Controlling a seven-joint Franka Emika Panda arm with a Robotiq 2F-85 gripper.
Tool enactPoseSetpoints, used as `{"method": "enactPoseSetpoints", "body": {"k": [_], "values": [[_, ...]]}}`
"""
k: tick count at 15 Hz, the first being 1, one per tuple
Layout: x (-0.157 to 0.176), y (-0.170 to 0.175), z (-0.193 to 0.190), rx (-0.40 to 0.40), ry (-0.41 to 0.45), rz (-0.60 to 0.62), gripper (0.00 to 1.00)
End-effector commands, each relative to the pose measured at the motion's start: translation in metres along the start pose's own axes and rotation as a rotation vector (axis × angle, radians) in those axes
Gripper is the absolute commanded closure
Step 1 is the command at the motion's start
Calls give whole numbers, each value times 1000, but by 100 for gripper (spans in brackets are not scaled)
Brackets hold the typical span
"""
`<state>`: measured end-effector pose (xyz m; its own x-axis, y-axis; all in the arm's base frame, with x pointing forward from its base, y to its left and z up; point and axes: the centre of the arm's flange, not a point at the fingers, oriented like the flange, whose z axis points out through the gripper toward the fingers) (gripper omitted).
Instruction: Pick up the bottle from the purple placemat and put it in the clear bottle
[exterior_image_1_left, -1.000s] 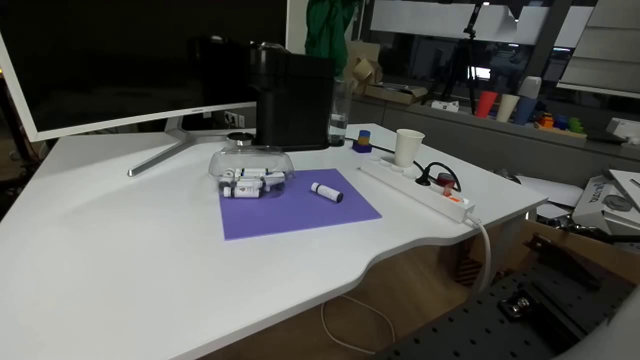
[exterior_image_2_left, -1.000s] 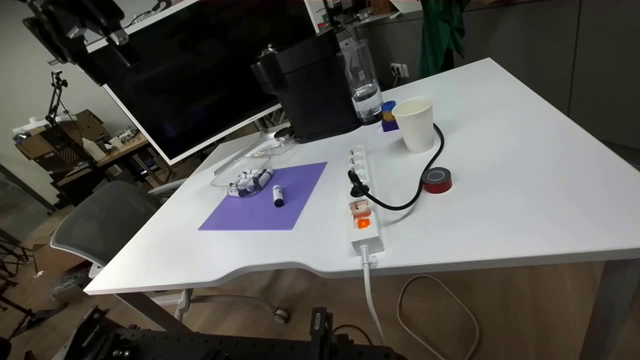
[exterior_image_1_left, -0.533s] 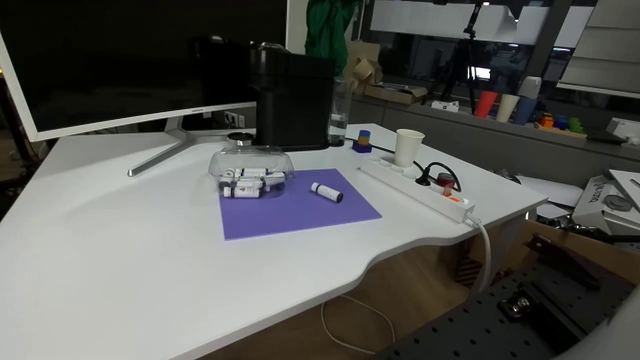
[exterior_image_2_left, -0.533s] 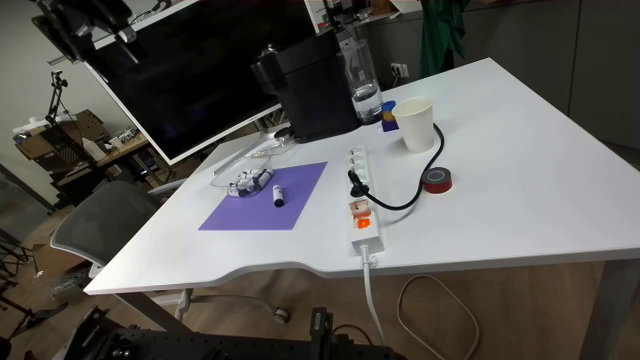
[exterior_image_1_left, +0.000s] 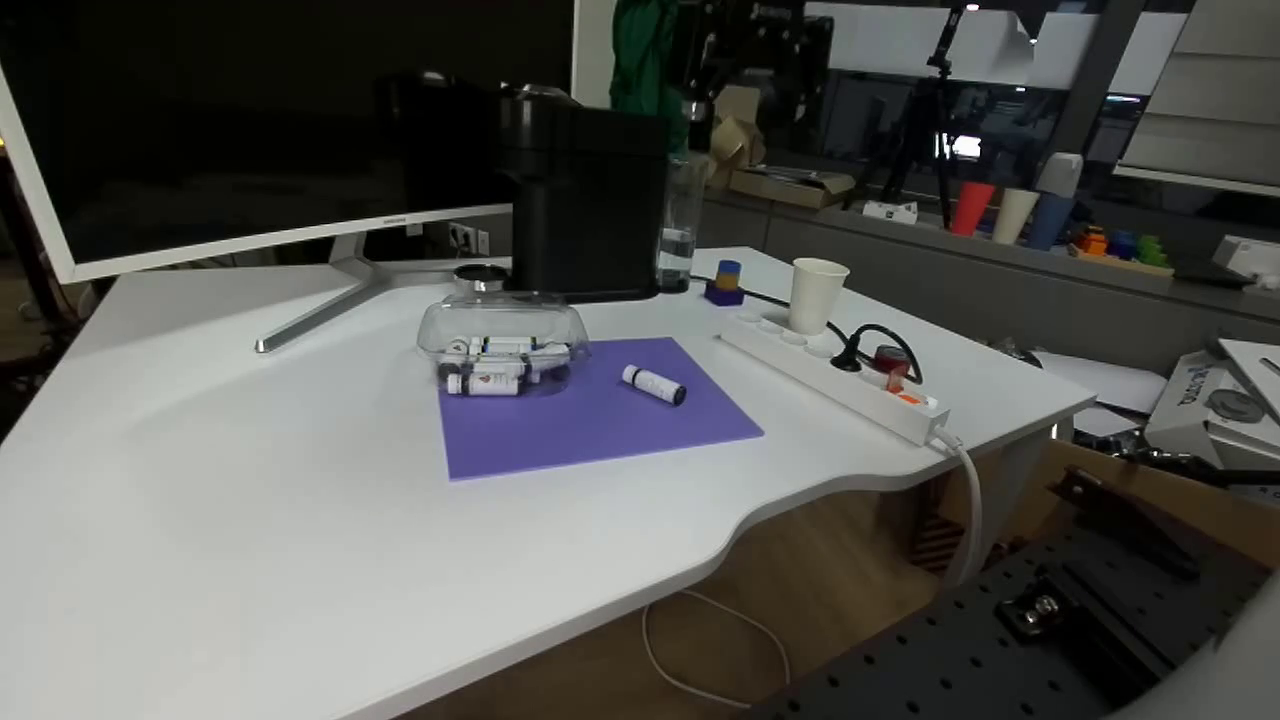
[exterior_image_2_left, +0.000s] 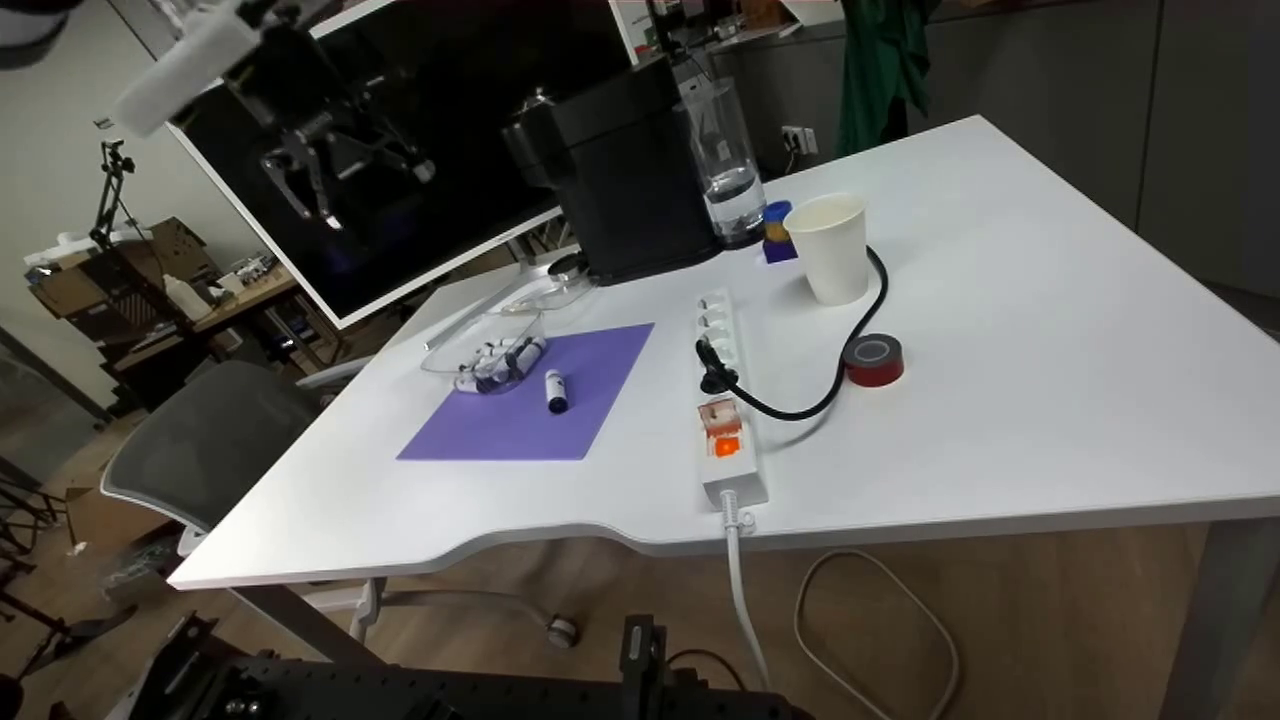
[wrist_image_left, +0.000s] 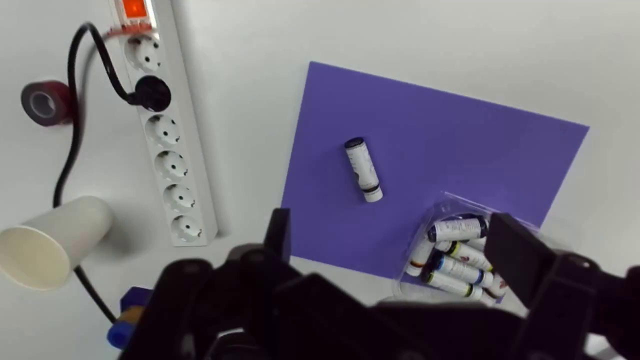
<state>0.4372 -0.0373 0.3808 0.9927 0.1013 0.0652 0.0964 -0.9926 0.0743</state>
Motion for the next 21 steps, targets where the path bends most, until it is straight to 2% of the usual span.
{"method": "enactPoseSetpoints", "body": {"k": [1,3,4,5,8,10,14,21], "values": [[56,2,39,-33,-29,-204,0],[72,0,55,-57,-26,-305,0],[79,0,58,-54,-29,-284,0],[52,-7,57,-38,-32,-254,0],[68,-5,66,-43,-35,-273,0],[71,-5,79,-50,-71,-247,0],[74,-4,133,-68,-114,-230,0],[77,-14,213,-34,-128,-257,0]]}}
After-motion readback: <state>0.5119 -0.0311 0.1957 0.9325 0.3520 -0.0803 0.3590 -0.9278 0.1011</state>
